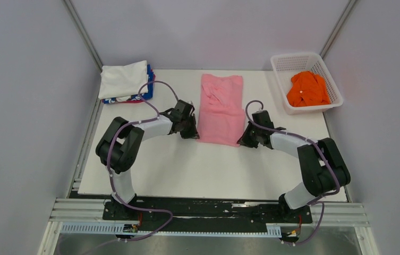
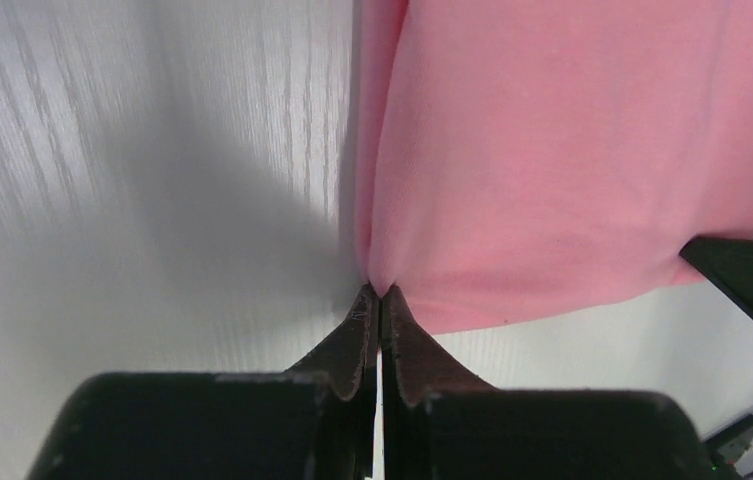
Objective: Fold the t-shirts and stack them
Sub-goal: Grab one side of the 2/3 rectangular tshirt with both arms, then fold the long partially folded tshirt into a neat square
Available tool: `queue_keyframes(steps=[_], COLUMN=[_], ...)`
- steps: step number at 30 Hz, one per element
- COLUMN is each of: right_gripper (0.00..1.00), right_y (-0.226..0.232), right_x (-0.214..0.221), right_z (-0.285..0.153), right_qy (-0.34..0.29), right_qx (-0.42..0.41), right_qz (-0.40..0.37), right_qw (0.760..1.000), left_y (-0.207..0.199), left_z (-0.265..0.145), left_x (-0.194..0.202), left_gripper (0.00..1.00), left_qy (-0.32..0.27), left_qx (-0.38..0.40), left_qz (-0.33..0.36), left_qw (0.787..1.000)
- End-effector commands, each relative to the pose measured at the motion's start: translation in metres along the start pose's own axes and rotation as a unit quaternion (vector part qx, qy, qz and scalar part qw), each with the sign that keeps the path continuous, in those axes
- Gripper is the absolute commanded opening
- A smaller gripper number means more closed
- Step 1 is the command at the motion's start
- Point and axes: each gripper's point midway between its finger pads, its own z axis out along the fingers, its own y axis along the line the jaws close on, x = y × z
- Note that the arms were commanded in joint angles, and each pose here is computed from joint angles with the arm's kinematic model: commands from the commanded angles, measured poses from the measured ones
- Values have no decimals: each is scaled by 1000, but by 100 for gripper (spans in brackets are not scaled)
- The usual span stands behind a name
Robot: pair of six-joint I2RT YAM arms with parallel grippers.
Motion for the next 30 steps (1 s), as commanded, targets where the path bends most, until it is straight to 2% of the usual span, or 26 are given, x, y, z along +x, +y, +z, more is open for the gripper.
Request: queue_keyframes(steps=[1,7,10,14,20,26,30], right_gripper=[0,0,0,0,0,0,0], right_y=[-24,-20,0,20,43,66,82], right_x=[54,123,141,143,113,55,16], right_z=[-20,-71,-98,-132,-163,-172,-170], right_qy=[61,116,120,102,16,-67,-84], right_qx=[5,-37,-89,-156,-217,-200,-219], right_qz=[-4,-29,-43,-65,-96,-93,-73], right_qw=[998,992,988,980,971,973,969], left_y=[48,38,21,-12,-39,-56,-54], left_z=[-11,-62,-97,-135,-166,-177,-174], left_x=[62,126,135,135,106,43,-7], left_gripper=[0,0,0,0,0,0,0], left_qy=[60,87,73,53,-22,-108,-148], left_qx=[-79,-49,-5,84,137,123,114], left_qz=[9,53,64,71,84,75,39], left_qw=[995,994,995,992,987,984,982])
